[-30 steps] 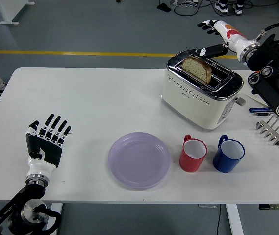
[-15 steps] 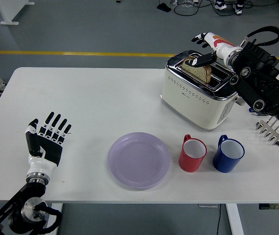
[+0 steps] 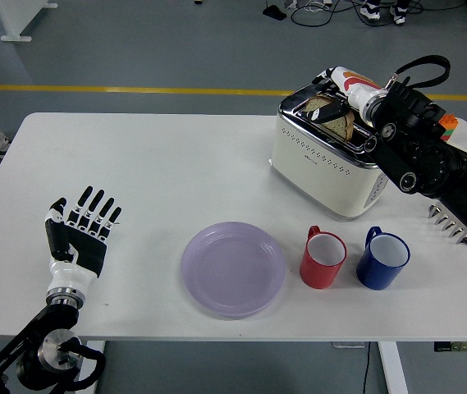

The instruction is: Push plate across desktop,pick up the break from the machine,place the break in the plate

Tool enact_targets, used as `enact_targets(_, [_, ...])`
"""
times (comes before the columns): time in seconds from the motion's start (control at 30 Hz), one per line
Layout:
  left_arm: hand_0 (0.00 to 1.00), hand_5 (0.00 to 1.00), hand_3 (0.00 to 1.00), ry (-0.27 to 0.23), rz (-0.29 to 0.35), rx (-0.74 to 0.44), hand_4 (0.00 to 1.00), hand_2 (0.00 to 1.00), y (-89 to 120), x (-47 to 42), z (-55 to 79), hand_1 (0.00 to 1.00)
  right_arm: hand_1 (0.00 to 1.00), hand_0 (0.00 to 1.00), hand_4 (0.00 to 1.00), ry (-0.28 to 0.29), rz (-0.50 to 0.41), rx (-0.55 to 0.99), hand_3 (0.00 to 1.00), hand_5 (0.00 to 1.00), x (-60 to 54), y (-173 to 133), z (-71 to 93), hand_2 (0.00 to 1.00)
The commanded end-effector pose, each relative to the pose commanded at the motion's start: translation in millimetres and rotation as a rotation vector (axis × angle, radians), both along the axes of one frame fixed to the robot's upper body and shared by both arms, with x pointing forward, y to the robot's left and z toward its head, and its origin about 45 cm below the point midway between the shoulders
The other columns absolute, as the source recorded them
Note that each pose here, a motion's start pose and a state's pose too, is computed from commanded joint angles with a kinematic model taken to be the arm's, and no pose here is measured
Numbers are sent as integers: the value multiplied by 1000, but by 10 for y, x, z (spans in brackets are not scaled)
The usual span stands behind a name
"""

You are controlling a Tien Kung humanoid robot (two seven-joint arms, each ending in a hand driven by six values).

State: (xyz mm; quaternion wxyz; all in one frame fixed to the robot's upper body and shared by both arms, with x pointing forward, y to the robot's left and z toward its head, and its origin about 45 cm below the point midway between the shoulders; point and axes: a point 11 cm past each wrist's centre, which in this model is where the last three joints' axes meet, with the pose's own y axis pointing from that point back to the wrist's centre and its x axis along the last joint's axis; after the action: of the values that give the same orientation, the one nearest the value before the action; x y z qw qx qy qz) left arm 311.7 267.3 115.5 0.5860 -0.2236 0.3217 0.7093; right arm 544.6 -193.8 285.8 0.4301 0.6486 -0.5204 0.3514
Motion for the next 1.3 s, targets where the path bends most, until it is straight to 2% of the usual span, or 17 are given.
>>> enact_targets(0.03, [739,998,683,-1,0,0,515,748,0,2,1,723,644,651,834,-7,-7,-13,729,323,4,-26,0,636])
enact_targets(0.2, [739,998,683,-2,0,0,515,748,-3,8,4,723,644,651,834,-17,-42,-52,729,323,20,-147,-12,636])
enact_targets(0.23, [719,998,632,-3,0,0,515,704,-6,10,6,690,594,542,817,-18,-54,-57,699,304,26,-187,-9,589])
enact_targets(0.43, [719,998,632,-1,-3,1,515,704,-17,15,-2,690,594,542,817,-23,-74,-53,699,304,30,-261,-24,589])
enact_targets(0.47, [706,998,588,0,-3,1,517,674,-17,15,-4,673,535,457,795,-21,-75,-49,665,268,29,-266,-33,553])
enact_targets(0.6, [706,998,588,1,-2,3,517,674,-14,20,-9,673,535,457,795,-17,-69,-31,665,268,20,-257,-59,553])
enact_targets(0.63, [700,998,553,1,-1,3,527,645,-13,20,-9,649,447,358,720,-16,-67,-27,573,201,18,-252,-64,479])
enact_targets(0.8, [700,998,553,2,3,4,527,645,-1,20,-14,649,447,358,720,-14,-77,16,573,201,3,-252,-105,479])
enact_targets(0.83, [694,998,542,2,3,4,537,623,-1,20,-14,640,401,309,673,-13,-78,19,535,204,1,-253,-111,436])
enact_targets(0.97, [694,998,542,0,2,4,537,623,-4,24,-9,640,401,309,673,-8,-87,25,535,204,-7,-265,-137,436])
enact_targets(1.03, [694,998,542,0,2,4,537,623,-6,24,-10,640,401,309,673,-11,-90,28,535,204,-10,-270,-145,436])
enact_targets(1.07, [697,998,544,0,2,4,561,625,-6,24,-10,648,340,248,604,-14,-94,29,490,160,-12,-275,-147,405])
enact_targets(1.23, [697,998,544,2,3,4,561,625,-5,24,-15,648,340,248,604,-37,-105,33,490,160,-15,-274,-136,405])
enact_targets(1.27, [701,998,591,2,3,4,594,662,-6,23,-17,664,311,203,482,-44,-104,34,476,98,-15,-267,-130,397])
enact_targets(1.3, [701,998,591,3,3,4,594,662,-6,22,-18,664,311,203,482,-52,-105,34,476,98,-15,-264,-122,397])
